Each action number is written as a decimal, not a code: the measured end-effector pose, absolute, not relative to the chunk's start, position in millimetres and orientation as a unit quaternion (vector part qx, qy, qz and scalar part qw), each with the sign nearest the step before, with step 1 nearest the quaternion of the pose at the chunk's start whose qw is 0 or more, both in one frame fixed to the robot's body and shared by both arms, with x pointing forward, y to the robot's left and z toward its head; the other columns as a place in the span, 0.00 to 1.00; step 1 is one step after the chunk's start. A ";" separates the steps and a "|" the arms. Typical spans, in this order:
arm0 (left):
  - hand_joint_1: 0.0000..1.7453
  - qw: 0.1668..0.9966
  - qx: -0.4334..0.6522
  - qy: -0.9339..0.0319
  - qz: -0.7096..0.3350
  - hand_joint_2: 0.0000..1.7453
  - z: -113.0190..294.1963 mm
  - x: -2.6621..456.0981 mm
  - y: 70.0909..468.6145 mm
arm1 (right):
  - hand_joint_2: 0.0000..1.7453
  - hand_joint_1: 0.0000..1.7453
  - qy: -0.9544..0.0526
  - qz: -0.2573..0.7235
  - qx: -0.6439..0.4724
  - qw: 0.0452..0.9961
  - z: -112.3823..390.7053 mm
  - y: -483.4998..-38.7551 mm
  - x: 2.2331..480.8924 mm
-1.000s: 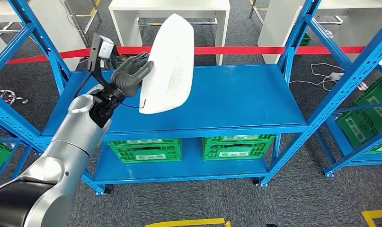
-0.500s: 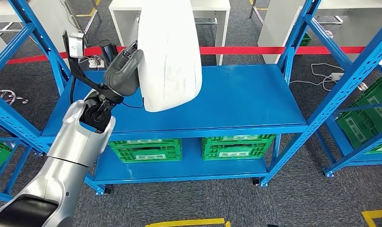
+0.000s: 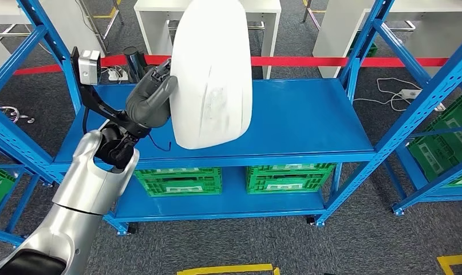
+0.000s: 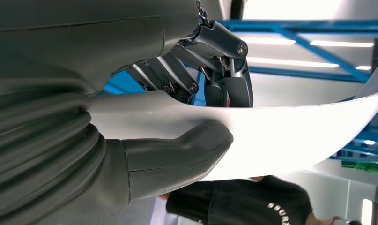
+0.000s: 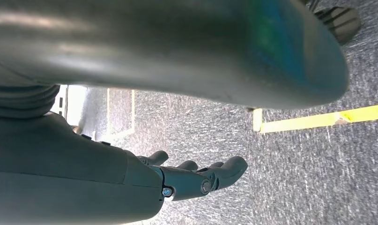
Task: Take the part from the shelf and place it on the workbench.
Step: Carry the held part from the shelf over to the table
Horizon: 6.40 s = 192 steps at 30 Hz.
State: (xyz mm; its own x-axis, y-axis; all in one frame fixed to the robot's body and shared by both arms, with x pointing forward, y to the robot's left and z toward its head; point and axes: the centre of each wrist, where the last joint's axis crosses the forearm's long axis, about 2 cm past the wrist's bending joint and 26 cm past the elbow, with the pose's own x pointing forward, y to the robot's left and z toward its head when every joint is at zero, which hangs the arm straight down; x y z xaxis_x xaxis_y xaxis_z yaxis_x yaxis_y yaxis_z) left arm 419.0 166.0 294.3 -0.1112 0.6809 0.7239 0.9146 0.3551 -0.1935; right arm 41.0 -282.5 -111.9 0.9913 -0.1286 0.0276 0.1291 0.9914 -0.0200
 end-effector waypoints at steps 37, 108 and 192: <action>1.00 0.387 -0.578 -0.694 -0.188 1.00 275.5 397.4 166.7 | 0.00 0.00 -0.019 -0.081 -0.002 0.997 -112.1 -273.3 36.7; 1.00 0.409 -0.498 -0.748 -0.159 1.00 254.9 397.4 215.3 | 0.00 0.00 -0.023 -0.093 0.017 0.995 -111.8 -274.7 40.4; 1.00 0.394 -0.509 -0.758 -0.104 1.00 251.8 400.4 225.0 | 0.00 0.00 -0.036 -0.069 0.045 0.996 -112.3 -273.4 34.0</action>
State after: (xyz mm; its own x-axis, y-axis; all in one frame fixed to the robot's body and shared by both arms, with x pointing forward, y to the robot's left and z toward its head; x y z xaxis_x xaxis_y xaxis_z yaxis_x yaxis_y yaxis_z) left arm 400.4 225.0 251.8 -0.1700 0.6901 0.7035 0.8540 0.4593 -0.2442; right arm 34.0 -273.4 -112.3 0.9878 -0.1416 0.0653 0.1351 0.9863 0.0943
